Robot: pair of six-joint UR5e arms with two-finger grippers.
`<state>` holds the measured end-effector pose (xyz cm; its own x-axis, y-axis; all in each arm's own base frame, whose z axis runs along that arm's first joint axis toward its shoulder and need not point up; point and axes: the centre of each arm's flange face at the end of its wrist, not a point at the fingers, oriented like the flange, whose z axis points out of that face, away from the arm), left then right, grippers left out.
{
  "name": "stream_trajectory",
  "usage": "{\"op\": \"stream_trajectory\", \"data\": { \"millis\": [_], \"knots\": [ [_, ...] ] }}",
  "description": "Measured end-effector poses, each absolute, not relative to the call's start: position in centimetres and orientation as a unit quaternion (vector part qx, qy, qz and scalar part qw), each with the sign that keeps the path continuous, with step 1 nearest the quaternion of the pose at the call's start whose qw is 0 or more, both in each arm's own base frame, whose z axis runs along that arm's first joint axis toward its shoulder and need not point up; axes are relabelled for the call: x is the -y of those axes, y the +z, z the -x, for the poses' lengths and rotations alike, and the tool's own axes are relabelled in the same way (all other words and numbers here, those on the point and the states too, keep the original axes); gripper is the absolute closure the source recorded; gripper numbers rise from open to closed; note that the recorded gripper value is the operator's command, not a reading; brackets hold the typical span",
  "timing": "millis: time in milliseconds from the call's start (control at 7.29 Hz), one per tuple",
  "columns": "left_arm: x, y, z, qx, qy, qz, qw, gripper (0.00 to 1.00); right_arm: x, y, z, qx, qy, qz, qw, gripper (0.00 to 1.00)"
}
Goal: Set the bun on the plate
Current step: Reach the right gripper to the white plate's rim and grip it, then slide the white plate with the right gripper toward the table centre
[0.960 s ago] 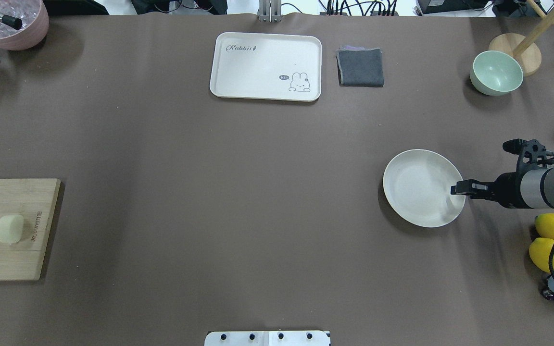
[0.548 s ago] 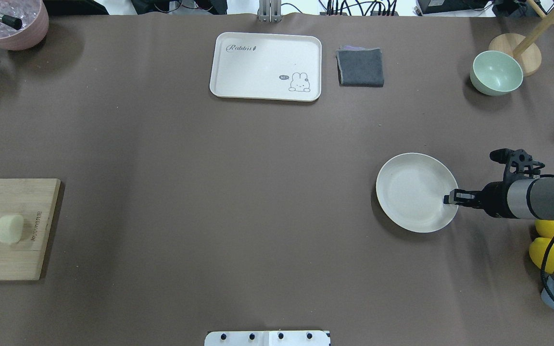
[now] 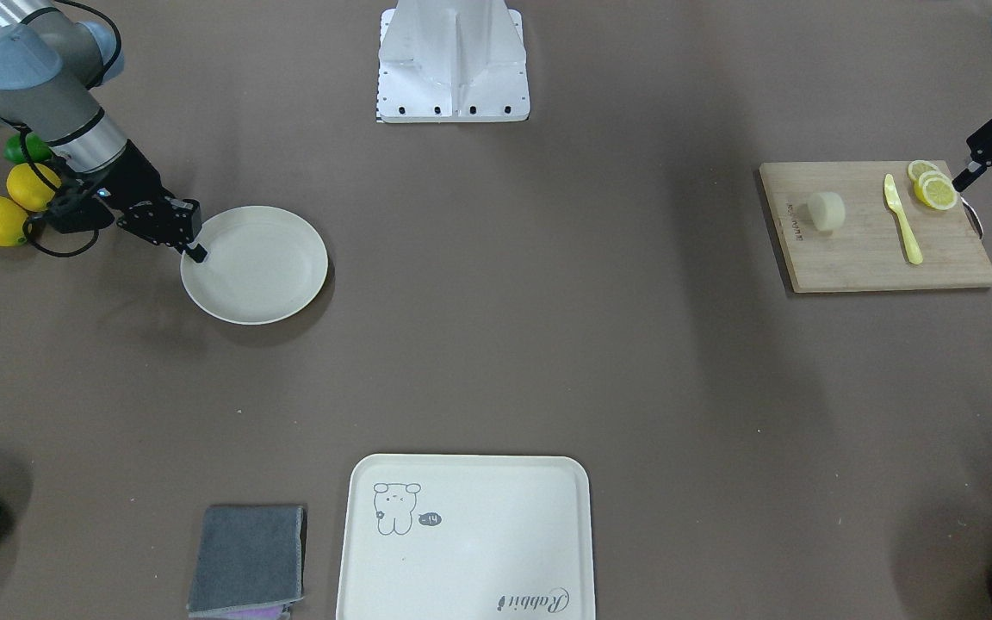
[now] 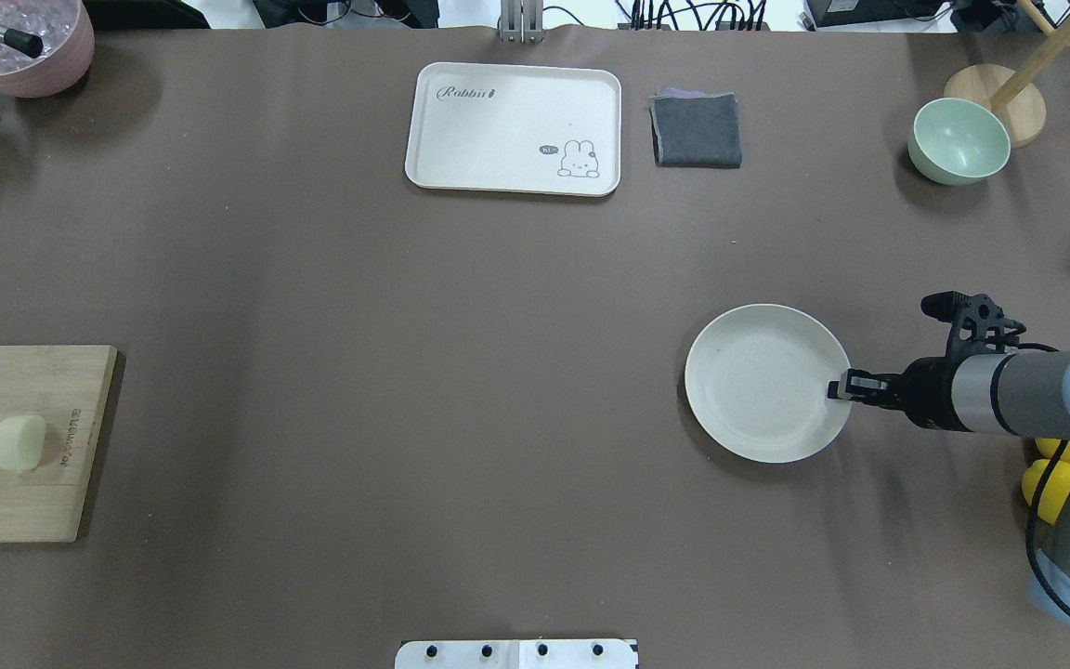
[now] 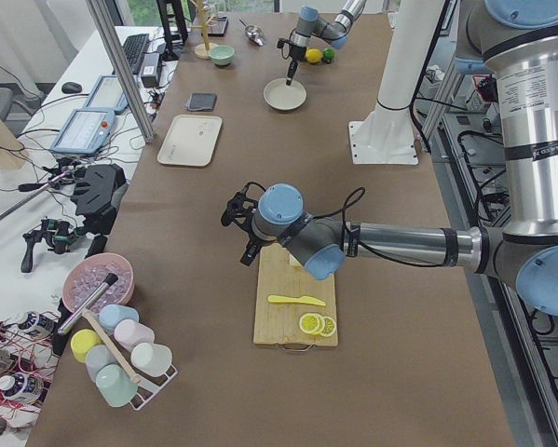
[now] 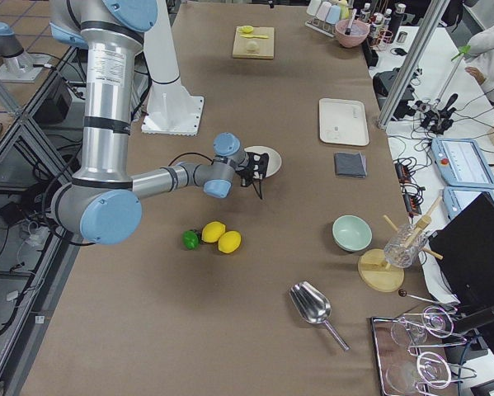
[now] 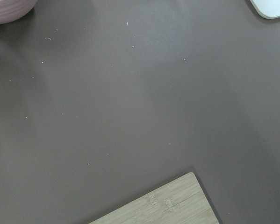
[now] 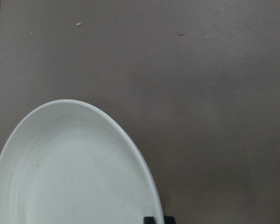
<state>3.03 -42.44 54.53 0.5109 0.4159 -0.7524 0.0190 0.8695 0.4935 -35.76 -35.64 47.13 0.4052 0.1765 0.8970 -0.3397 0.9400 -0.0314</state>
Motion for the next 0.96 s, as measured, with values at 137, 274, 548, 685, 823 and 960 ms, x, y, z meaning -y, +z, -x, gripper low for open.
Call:
{"op": "stream_trajectory", "data": {
  "millis": [137, 274, 548, 685, 823, 960],
  "knots": [
    [42.4, 54.6, -3.0, -0.48, 0.118, -0.226, 0.839, 0.02, 36.1, 43.0, 38.8, 0.522, 0.182, -0.065, 0.831, 1.0],
    [42.4, 54.6, -3.0, -0.48, 0.117, -0.226, 0.839, 0.02, 36.2, 38.2, 42.7, 0.515, 0.212, -0.054, 0.829, 1.0],
    [42.4, 54.6, -3.1, -0.481, 0.116, -0.224, 0.84, 0.02, 34.4, 29.2, 50.1, 0.503, 0.263, -0.044, 0.822, 1.0],
    [42.4, 54.7, -3.1, -0.481, 0.115, -0.223, 0.84, 0.02, 32.5, 26.0, 53.0, 0.501, 0.275, -0.045, 0.819, 1.0],
    [42.5, 54.8, -3.1, -0.482, 0.114, -0.222, 0.84, 0.02, 30.8, 23.8, 55.6, 0.5, 0.281, -0.048, 0.818, 1.0],
    [42.5, 54.8, -3.1, -0.482, 0.113, -0.221, 0.84, 0.02, 30.1, 22.5, 57.5, 0.497, 0.283, -0.05, 0.819, 0.54]
  ]
}}
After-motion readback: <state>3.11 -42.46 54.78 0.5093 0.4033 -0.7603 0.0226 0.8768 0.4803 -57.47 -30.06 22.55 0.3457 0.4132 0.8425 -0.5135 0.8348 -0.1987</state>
